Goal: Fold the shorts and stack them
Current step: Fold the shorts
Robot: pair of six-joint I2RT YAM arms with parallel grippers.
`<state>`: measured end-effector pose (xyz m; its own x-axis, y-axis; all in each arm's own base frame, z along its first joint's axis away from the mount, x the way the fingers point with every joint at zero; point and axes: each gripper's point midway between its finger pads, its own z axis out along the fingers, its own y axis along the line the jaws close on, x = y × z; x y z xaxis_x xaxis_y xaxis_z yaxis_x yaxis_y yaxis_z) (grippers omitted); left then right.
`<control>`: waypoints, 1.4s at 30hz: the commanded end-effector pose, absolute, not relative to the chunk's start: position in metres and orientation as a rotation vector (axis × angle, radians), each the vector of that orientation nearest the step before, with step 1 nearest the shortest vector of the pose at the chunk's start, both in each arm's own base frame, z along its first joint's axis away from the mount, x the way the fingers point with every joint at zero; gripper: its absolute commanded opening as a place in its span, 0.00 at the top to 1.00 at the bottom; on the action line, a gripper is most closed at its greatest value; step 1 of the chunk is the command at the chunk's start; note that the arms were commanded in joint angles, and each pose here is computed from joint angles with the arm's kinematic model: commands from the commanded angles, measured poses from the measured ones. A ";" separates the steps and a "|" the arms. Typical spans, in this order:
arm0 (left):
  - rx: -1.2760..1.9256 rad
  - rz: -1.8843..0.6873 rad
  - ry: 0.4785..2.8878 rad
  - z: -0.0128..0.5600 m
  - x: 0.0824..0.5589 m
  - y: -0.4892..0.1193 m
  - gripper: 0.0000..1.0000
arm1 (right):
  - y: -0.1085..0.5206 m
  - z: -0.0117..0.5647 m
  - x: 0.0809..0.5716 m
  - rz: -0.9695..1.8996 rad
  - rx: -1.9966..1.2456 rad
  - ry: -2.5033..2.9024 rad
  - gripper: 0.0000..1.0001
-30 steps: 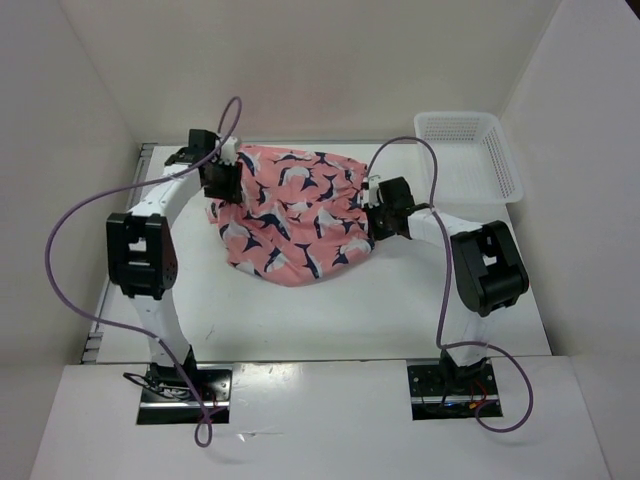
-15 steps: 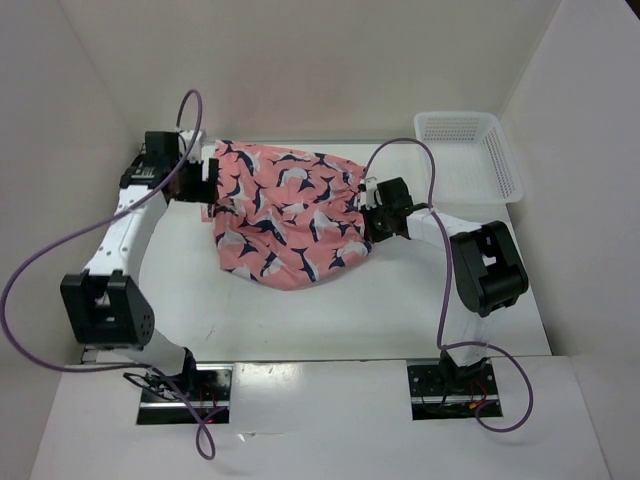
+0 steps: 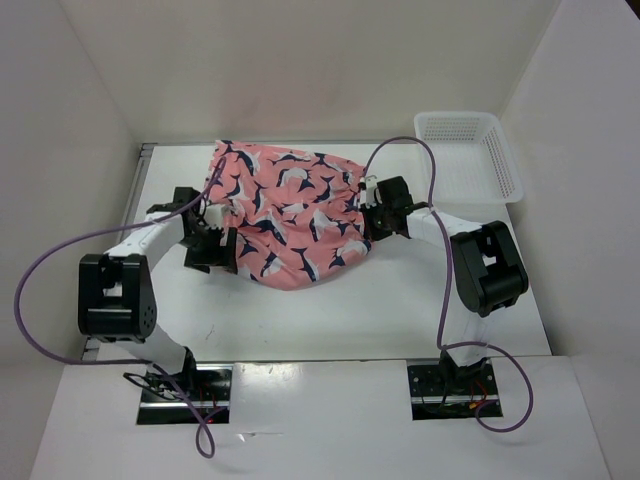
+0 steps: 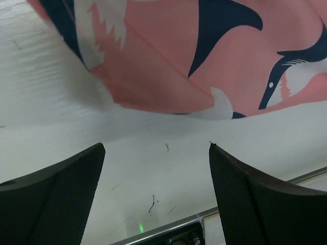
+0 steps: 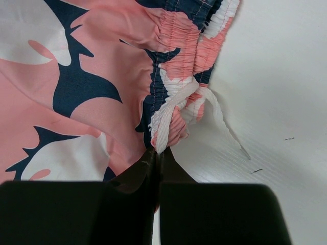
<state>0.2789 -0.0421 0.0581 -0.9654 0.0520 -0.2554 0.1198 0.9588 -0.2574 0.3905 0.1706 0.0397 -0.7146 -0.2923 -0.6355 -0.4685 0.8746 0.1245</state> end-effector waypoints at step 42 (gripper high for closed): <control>0.630 -0.433 2.461 0.148 0.452 -0.207 0.06 | 0.182 0.076 0.406 0.369 -0.613 2.276 1.00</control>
<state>0.4246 -0.1987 0.0454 -0.8534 0.3902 -0.3456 0.4739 0.8569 -0.2027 0.3909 0.1712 0.0400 -0.6983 -0.3193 -0.6406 -0.4937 0.8629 0.1081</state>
